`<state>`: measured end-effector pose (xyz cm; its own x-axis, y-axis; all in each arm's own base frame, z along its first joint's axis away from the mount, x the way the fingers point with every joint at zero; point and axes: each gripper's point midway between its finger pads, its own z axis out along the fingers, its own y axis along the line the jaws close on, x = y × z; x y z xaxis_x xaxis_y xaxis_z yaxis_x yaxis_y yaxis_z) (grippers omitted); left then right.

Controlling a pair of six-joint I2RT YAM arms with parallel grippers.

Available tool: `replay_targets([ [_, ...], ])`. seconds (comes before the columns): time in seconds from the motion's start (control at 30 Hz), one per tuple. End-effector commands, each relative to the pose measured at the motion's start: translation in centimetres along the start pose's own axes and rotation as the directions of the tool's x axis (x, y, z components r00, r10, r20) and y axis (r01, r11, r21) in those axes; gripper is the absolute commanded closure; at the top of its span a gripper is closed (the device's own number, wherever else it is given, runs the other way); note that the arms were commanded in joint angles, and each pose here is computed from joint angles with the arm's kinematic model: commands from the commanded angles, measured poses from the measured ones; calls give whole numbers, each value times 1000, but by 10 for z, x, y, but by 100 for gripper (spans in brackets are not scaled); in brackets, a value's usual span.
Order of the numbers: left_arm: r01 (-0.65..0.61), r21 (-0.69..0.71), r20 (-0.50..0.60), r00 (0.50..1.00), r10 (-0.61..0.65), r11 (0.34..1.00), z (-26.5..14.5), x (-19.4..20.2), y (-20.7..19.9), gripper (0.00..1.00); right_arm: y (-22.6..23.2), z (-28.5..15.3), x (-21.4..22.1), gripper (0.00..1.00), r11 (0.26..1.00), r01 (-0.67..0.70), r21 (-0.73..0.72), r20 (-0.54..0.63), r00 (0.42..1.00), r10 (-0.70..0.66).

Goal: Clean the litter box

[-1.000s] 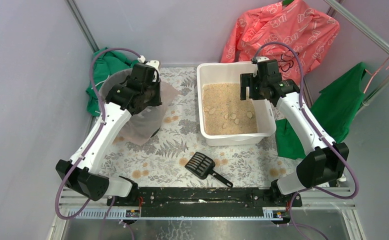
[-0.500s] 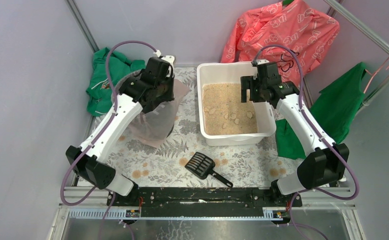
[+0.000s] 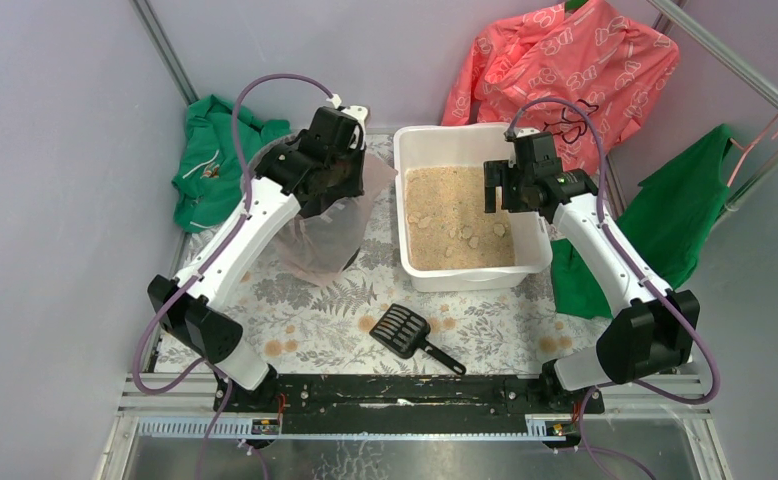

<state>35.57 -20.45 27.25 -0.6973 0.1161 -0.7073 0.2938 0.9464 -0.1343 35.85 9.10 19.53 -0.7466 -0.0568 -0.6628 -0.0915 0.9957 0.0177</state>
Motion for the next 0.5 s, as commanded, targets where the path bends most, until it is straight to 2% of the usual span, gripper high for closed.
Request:
replay_targets([
  [0.0,14,79,80,997,-20,997,-1,-22,-21,100,-3,-11,-12,12,1000,-2,10,52,999,1],
  [0.07,17,71,70,997,-22,997,5,-20,-20,100,-1,-10,-13,12,1000,-5,5,51,999,5],
  [0.2,10,55,68,998,-14,998,6,-17,-18,87,-1,-10,-16,12,1000,-9,1,55,998,9],
  [0.23,9,50,73,997,-12,999,4,-18,-17,74,-1,-10,-16,12,1000,-12,2,57,998,12],
  [0.3,8,39,92,996,-12,999,-2,-19,-15,37,0,-10,-17,12,1000,-17,0,58,998,17],
  [0.37,13,21,107,994,-15,1000,-7,-21,-10,9,3,-10,-18,12,1000,-21,-11,58,998,21],
  [0.4,14,12,113,993,-15,1000,-9,-21,-8,2,5,-10,-19,12,999,-24,-23,59,998,25],
  [0.47,22,-24,133,991,-18,999,-15,-22,-1,1,9,-11,-22,12,998,-31,-46,65,997,34],
])
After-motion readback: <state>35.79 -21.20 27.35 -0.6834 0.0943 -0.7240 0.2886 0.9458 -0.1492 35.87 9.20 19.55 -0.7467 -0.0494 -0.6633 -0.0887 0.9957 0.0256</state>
